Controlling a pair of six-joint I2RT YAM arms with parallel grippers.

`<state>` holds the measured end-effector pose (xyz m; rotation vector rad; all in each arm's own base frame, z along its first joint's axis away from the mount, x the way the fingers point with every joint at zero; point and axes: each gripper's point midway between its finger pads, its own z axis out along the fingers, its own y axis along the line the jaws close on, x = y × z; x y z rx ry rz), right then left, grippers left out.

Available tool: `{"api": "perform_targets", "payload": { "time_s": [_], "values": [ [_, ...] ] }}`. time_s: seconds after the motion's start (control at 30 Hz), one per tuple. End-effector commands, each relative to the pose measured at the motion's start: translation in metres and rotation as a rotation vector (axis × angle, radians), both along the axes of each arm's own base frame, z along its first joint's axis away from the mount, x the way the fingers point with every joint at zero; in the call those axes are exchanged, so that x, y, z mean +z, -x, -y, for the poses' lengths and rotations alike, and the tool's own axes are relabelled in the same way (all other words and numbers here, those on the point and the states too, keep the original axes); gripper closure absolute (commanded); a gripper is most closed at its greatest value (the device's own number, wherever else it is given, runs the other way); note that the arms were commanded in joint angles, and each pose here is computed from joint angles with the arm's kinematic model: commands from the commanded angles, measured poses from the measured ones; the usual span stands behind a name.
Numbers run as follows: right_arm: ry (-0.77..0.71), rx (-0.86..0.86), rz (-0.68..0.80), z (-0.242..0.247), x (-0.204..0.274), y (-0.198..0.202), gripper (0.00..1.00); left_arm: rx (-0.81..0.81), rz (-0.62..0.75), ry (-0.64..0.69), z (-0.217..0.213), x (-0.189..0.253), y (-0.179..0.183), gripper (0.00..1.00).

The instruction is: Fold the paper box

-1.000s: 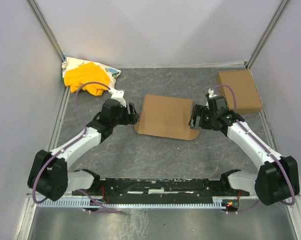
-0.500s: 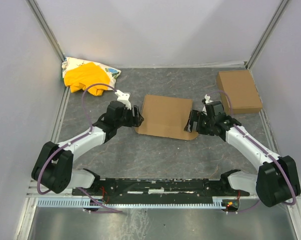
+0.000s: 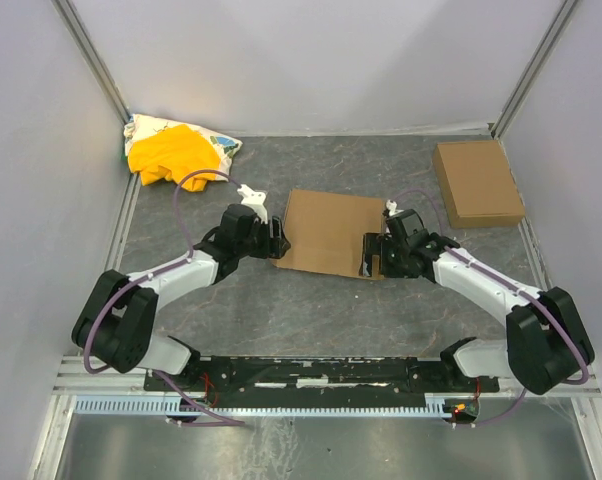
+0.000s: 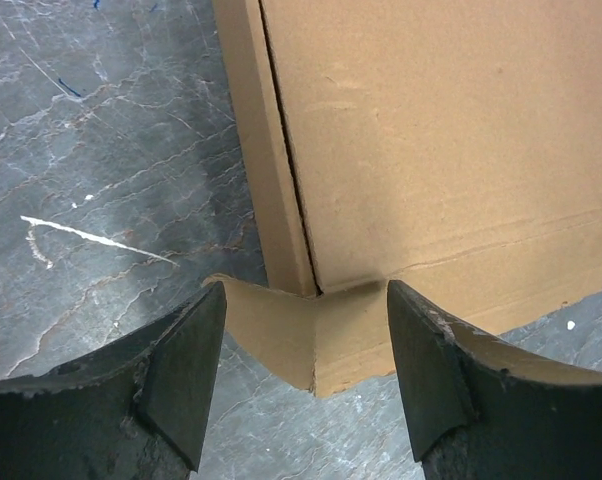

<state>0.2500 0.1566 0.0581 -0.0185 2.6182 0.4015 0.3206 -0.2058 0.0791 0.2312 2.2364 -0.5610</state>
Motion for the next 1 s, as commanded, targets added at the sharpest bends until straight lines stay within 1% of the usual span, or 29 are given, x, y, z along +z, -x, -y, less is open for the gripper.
{"api": "perform_targets", "payload": {
  "time_s": [0.0,0.07,0.23,0.43,0.57,0.97],
  "values": [
    [0.015,-0.006,0.074,-0.005,0.015,-0.016,0.01,-0.071,0.081,0.022,0.015,0.019,-0.01,0.28],
    [0.019,-0.006,0.085,-0.005,0.015,-0.016,0.01,-0.075,0.086,0.026,0.016,0.02,-0.009,0.28],
    [-0.026,0.013,0.111,-0.014,0.02,-0.017,0.01,-0.106,0.087,0.064,0.027,0.019,-0.006,0.28],
    [-0.077,0.053,0.1,-0.026,0.025,-0.013,0.01,-0.157,0.055,0.074,0.038,0.018,0.002,0.29],
    [-0.097,0.068,0.093,-0.031,0.031,-0.009,0.01,-0.169,0.024,0.057,0.039,0.019,0.008,0.29],
    [-0.092,0.098,0.033,-0.034,0.034,0.002,0.0,-0.23,-0.101,-0.001,0.044,0.016,0.027,0.31]
  ]
}}
